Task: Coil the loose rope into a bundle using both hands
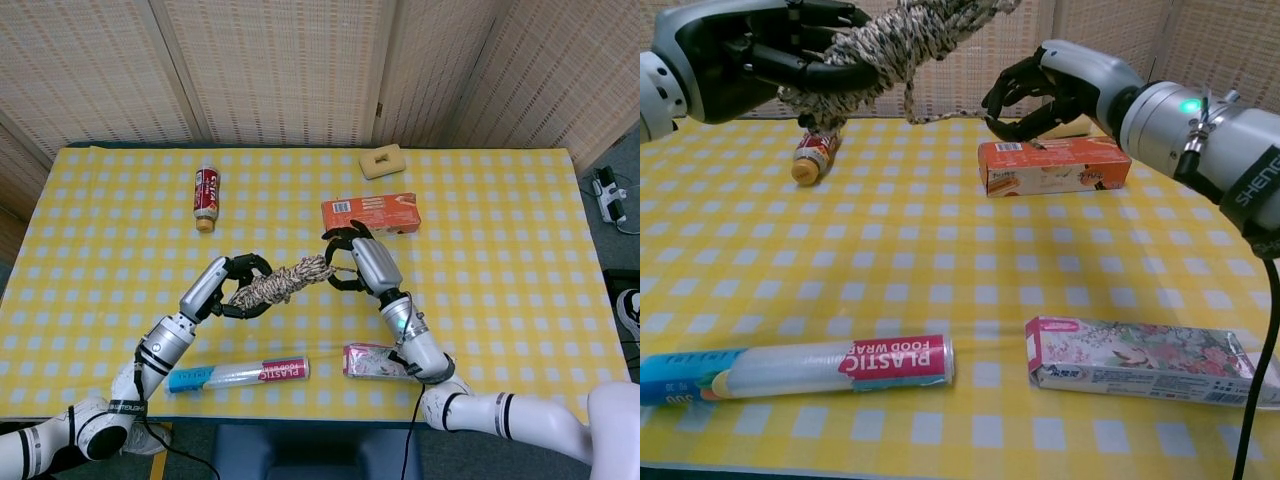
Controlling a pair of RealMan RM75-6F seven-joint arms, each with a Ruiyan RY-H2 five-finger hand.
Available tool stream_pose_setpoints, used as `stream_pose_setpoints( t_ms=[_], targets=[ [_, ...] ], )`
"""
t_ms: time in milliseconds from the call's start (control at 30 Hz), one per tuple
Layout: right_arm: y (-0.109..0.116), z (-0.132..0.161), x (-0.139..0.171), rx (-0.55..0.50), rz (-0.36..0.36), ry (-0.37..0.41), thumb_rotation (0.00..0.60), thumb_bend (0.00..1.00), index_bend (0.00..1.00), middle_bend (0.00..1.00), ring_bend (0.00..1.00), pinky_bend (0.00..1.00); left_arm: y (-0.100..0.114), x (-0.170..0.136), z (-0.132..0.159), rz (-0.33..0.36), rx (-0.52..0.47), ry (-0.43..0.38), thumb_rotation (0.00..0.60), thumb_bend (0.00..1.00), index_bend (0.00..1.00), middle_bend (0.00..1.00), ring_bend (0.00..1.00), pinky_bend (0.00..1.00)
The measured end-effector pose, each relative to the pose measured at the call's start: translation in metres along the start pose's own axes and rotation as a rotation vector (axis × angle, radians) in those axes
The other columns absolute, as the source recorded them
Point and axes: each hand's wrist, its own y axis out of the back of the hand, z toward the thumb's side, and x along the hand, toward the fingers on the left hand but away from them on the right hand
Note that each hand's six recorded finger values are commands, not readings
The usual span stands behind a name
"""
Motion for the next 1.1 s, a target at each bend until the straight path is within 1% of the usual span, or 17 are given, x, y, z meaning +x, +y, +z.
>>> stream_pose_setpoints(
  t_ms=[267,467,733,867,967,1100],
  targets=[
    [0.006,0.024,-0.01,-0.034,0.01,0.009,0.6,0.56,0.69,0.3,0.19,0.02,-0.017,0.003,0.001,-0.073,0.189,-0.028,0.6,0.61,0.77,0.77,0.75,0.8],
    [0.012,0.038,-0.011,-0.077,0.033,0.014,0.6,0.56,0.69,0.3,0.19,0.02,-0.026,0.006,0.0,-0.102,0.35,-0.046,0.6,0.61,0.77,0.77,0.75,0.79],
    [0.015,0.046,-0.009,-0.077,0.032,0.021,0.6,0.56,0.69,0.3,0.19,0.02,-0.029,0.009,-0.008,-0.086,0.592,-0.05,0.6,0.61,0.77,0.77,0.75,0.79],
    [0.01,0.054,-0.007,-0.064,0.032,0.038,0.6,0.56,0.69,0.3,0.19,0.02,-0.03,0.011,-0.015,-0.065,0.702,-0.017,0.6,0.61,0.77,0.77,0.75,0.79],
    [0.008,0.061,-0.005,-0.046,0.024,0.053,0.6,0.56,0.69,0.3,0.19,0.02,-0.028,0.012,-0.02,-0.043,0.717,0.032,0.6,0.61,0.77,0.78,0.76,0.79],
    [0.005,0.068,-0.001,-0.007,-0.006,0.08,0.6,0.56,0.69,0.3,0.19,0.02,-0.025,0.014,-0.027,-0.017,0.661,0.106,0.6,0.61,0.78,0.78,0.77,0.79]
  ],
)
